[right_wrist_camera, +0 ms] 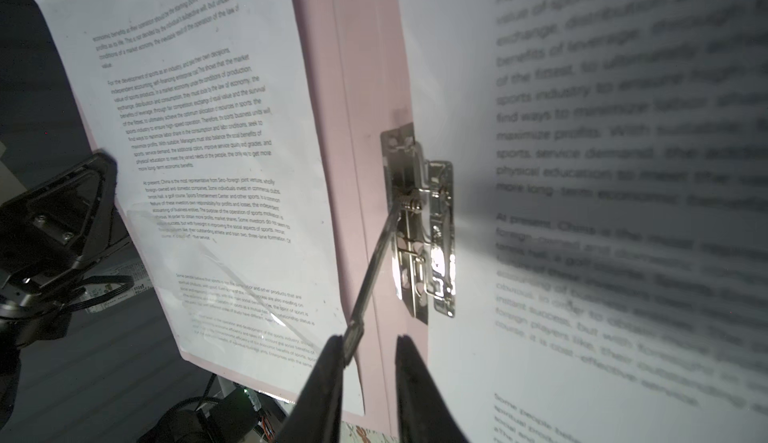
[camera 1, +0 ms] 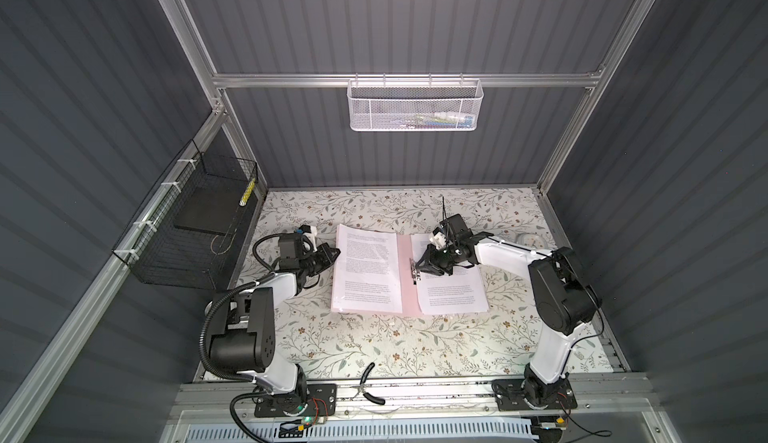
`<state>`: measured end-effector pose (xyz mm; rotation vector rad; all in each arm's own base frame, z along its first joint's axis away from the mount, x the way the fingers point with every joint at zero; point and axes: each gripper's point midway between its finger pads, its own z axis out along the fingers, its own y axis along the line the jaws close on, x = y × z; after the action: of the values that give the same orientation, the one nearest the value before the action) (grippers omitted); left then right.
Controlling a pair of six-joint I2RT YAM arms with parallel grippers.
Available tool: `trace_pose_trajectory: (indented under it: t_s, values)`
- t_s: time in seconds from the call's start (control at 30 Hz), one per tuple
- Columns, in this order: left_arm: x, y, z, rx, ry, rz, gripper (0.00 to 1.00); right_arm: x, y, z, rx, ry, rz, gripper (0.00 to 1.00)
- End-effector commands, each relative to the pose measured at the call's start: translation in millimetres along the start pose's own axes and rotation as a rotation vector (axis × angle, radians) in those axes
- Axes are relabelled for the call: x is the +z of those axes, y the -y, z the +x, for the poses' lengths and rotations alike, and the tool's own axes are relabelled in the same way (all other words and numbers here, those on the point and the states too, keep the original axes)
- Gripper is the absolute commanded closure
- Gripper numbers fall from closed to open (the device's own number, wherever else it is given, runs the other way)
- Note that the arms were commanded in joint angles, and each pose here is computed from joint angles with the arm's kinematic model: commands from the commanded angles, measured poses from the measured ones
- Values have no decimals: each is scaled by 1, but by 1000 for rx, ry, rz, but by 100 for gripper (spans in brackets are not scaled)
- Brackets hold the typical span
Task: Put the files into the folder
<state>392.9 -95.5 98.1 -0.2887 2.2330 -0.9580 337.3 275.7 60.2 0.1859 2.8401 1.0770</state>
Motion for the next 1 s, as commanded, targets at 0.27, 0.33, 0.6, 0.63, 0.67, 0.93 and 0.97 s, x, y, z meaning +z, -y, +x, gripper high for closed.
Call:
trace_pose_trajectory:
  t_s: [0.27,0.33,0.6,0.63,0.67,0.93,0.97]
  values:
    - [-3,1,0,18,17,-7,100,2,-13,1,94,12,-109,78]
    - [-3,0,1,21,17,-11,100,1,-13,2,99,14,-112,78]
    - [-3,0,0,26,19,-15,100,-12,-8,6,104,34,-93,78]
    - [-4,-1,0,24,20,-17,100,-13,-7,6,107,42,-92,78]
    - [-4,-1,0,25,20,-17,100,-15,-7,6,110,45,-93,78]
    - [-3,-2,0,24,18,-19,100,-11,-12,1,121,54,-127,78]
    - [-3,-2,1,25,17,-20,100,-11,-13,0,123,51,-132,78]
